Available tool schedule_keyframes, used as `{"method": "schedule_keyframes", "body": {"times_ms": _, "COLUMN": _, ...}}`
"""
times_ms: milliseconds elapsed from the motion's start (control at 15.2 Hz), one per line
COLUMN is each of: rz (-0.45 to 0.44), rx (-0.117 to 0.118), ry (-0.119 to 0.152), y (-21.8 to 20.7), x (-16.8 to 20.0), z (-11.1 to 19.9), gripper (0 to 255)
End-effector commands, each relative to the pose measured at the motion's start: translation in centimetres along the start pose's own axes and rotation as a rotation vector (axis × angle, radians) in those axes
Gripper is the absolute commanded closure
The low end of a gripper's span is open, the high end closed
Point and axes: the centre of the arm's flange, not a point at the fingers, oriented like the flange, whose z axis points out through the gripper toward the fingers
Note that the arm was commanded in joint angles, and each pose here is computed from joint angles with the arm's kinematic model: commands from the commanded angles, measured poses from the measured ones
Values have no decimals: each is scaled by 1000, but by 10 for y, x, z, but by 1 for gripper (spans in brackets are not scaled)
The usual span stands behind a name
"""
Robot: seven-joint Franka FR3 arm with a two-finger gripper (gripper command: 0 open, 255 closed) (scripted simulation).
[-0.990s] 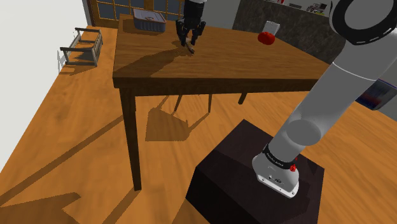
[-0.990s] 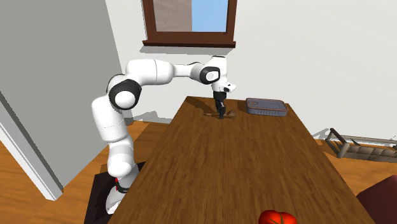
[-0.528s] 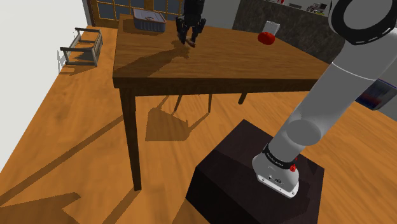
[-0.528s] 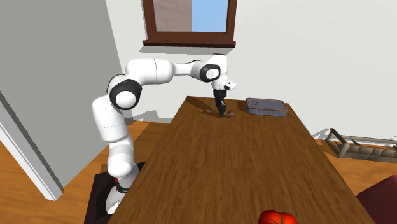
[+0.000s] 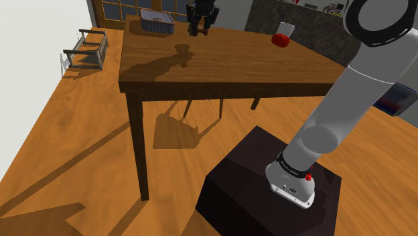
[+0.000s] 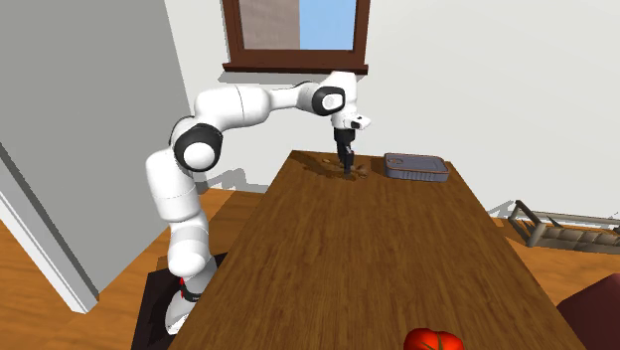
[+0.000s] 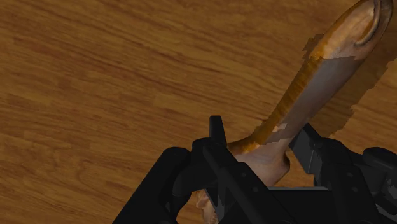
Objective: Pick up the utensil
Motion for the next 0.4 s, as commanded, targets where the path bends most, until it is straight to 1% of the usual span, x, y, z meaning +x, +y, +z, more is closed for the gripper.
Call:
{"method": "schedule_keyframes", "body": {"times_ms": 0, "rz": 0, "rx": 0, "ry": 0, "y": 1, "x": 0, "z": -11, "gripper": 255}}
{"method": "schedule_keyframes", "body": {"times_ms": 198, "rz": 0, "rx": 0, "ry": 0, "y": 1, "x": 1, "z": -26, "gripper": 255}}
{"method": "schedule_keyframes", "body": {"times_ms": 330, "rz": 0, "rx": 0, "ry": 0, "y": 1, "x": 1, "z": -27, "gripper": 255}}
